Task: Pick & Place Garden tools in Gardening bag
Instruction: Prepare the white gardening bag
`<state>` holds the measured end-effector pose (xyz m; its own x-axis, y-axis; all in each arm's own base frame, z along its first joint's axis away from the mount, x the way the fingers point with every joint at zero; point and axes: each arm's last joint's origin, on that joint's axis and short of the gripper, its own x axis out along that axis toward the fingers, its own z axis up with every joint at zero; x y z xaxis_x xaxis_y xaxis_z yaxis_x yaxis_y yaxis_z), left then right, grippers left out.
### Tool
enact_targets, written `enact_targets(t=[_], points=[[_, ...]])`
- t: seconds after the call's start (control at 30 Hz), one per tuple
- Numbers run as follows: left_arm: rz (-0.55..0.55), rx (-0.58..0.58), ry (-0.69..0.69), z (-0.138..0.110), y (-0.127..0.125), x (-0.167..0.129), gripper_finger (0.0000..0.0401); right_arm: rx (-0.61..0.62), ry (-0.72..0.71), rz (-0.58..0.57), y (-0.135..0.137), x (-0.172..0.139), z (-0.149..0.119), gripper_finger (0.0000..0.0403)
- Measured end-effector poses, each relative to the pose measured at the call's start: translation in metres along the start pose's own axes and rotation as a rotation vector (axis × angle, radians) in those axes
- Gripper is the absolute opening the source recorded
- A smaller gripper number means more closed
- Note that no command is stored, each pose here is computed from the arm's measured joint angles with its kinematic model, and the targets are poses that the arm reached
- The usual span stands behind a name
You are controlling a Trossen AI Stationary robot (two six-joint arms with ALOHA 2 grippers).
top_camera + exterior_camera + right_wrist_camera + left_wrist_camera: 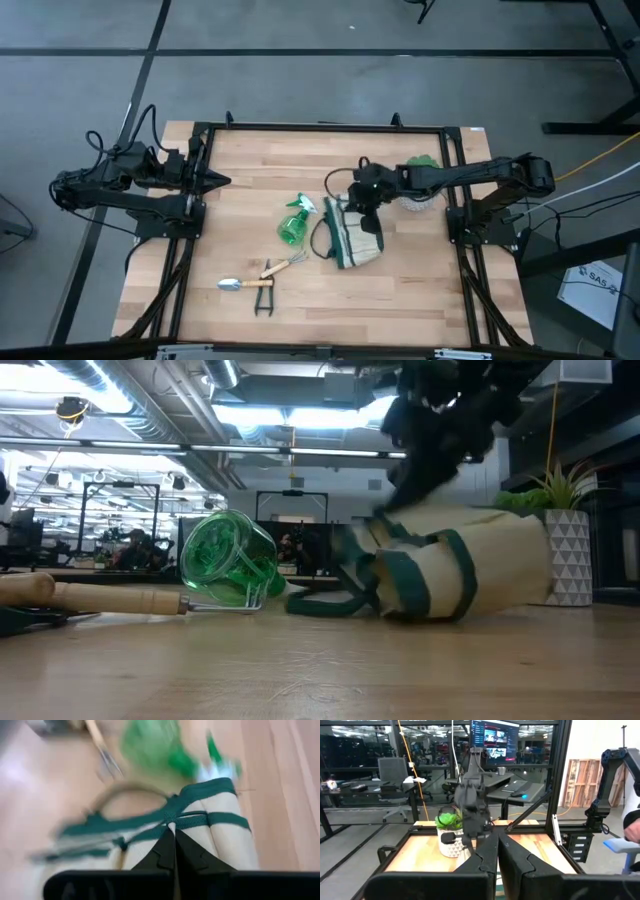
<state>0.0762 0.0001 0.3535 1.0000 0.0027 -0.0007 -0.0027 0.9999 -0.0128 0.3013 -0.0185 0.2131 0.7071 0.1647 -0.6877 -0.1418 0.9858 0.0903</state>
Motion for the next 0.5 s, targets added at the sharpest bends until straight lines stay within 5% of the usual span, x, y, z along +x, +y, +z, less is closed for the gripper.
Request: enact_targets(t=[0.37, 0.5], points=[[0.000, 0.000, 0.000, 0.000, 0.000, 0.000, 0.0006, -0.137, -0.517, 0.374, 0.006, -0.019, 0.048, 0.0001], [0.000, 0.000, 0.000, 0.000, 0.000, 0.000, 0.0006, -0.202, -0.674, 0.423, 0.009, -0.028, 0.062, 0.0001]])
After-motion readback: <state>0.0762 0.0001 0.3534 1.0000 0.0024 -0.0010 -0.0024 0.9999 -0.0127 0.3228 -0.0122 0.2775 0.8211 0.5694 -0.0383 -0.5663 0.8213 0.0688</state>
